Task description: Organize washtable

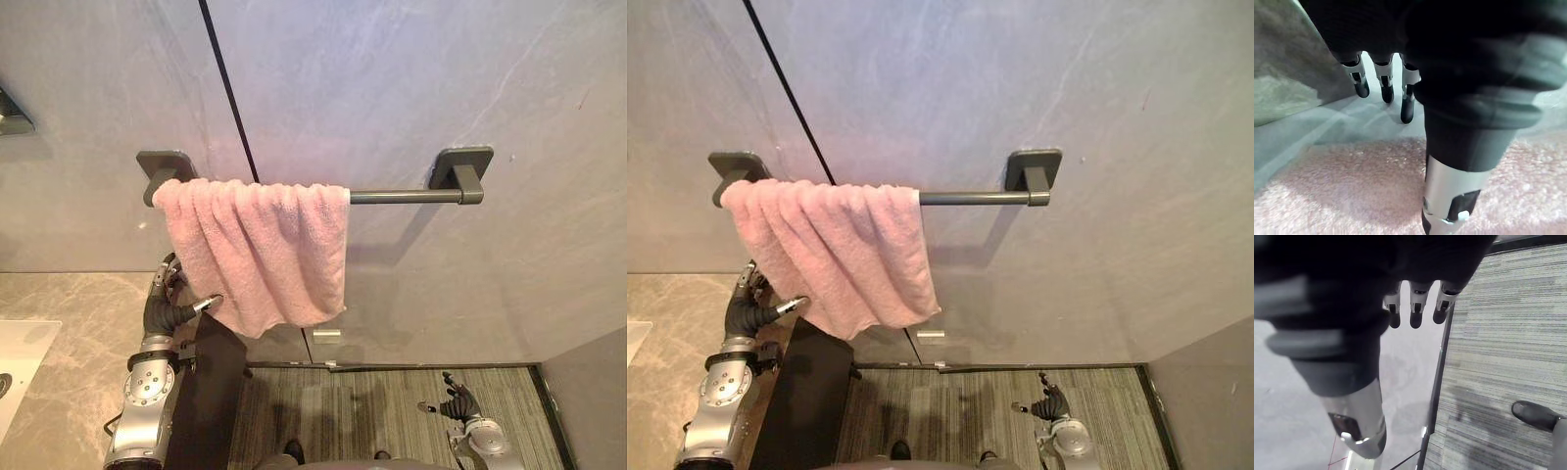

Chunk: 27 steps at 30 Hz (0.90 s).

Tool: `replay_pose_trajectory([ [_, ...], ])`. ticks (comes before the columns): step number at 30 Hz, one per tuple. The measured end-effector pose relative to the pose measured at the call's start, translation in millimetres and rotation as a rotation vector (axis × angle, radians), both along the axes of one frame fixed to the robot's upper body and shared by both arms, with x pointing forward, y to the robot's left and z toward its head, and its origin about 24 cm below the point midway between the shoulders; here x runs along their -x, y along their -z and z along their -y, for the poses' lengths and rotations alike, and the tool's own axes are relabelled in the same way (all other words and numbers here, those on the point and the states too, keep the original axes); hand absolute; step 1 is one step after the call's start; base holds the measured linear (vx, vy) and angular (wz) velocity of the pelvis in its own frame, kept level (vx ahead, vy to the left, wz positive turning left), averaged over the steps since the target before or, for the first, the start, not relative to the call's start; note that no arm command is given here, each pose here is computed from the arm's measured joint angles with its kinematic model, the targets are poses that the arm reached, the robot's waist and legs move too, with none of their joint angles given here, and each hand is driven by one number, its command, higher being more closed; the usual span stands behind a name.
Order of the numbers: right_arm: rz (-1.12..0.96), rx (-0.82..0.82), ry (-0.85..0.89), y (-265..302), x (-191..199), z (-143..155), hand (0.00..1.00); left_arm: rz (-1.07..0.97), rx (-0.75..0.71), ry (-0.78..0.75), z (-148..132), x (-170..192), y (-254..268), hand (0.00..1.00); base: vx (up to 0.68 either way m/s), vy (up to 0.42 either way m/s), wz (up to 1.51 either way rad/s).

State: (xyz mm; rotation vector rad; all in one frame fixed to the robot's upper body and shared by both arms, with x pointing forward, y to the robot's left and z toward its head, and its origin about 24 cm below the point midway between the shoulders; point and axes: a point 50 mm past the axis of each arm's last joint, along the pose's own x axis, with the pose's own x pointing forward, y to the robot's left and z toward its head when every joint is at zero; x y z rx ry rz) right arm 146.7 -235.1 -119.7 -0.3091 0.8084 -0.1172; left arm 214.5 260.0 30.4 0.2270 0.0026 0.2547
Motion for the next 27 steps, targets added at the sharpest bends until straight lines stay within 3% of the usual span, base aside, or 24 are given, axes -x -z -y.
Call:
replay_pose_trajectory([
  [8, 0.022, 0.015, -0.065, -4, -8, -8, 0.0, -0.088, -0.012, 0.128, 25, -1, 19, 0.0, -0.01, 0.001, 0.0],
  [9, 0.035, 0.016, -0.073, -6, -11, -9, 0.0, -0.101, -0.01, 0.138, 26, 0, 21, 1.0, 0.0, 0.0, 0.0],
  [19, 0.154, 0.017, -0.12, -25, -33, -18, 0.0, -0.125, -0.003, 0.187, 40, 0, 28, 1.0, -0.01, -0.007, -0.05],
  [27, 0.402, 0.02, -0.224, -71, -64, -32, 0.0, -0.121, -0.008, 0.182, 40, 0, 28, 1.0, -0.01, -0.007, -0.05],
])
